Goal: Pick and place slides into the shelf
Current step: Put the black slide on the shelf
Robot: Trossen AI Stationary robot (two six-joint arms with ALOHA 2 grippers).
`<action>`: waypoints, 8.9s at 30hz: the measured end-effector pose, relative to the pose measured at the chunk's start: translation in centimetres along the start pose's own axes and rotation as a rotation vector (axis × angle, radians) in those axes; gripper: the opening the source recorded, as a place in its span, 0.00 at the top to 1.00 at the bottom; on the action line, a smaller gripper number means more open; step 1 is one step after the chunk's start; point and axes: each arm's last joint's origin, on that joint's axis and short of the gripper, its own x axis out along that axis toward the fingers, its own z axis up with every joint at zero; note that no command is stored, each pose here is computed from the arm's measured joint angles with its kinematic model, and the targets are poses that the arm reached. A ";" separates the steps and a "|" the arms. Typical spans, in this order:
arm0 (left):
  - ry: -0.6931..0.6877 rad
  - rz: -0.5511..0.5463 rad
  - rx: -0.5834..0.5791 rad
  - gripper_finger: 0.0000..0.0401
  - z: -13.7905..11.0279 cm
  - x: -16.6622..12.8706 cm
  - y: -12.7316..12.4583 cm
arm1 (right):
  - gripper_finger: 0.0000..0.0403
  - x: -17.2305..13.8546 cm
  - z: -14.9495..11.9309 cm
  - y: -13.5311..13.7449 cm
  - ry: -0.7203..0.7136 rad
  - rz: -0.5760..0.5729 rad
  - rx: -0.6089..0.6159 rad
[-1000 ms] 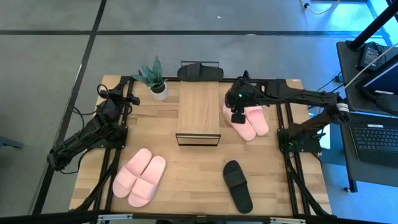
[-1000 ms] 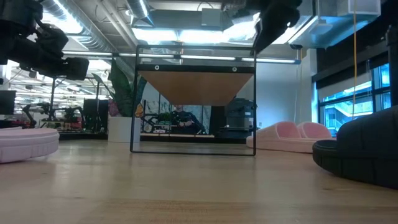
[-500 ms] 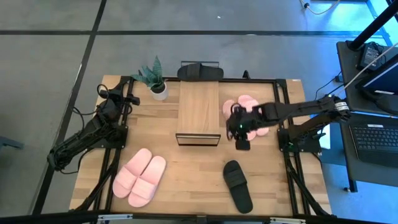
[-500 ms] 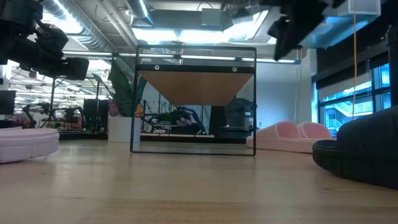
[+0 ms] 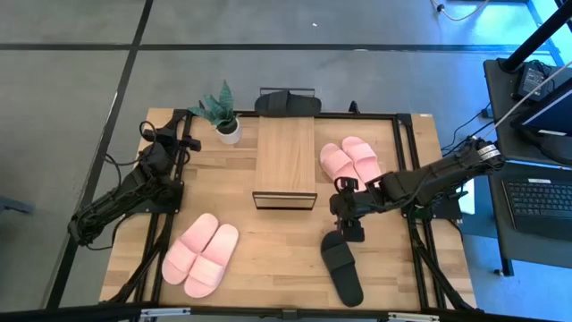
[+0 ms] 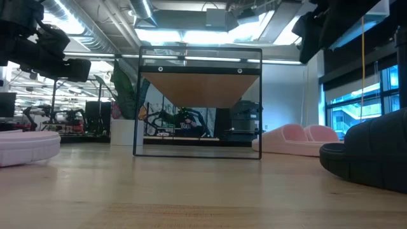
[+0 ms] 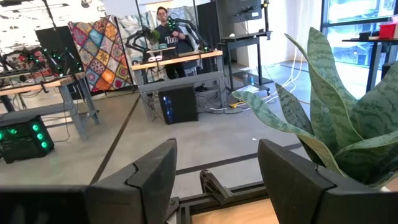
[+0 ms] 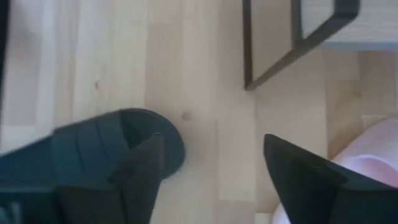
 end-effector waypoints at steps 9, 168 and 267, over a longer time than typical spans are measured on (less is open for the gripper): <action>0.000 0.000 -0.001 0.46 0.0 0.0 0.0 | 0.22 -0.7 0.0 4.2 -0.136 0.136 0.013; 0.000 0.000 -0.080 0.46 0.0 0.0 0.0 | 0.97 -3.8 8.3 -23.4 -0.546 -0.725 -1.096; 0.000 0.000 -0.082 0.46 0.0 0.0 0.0 | 0.95 4.6 11.6 -31.3 -0.462 -0.393 -1.259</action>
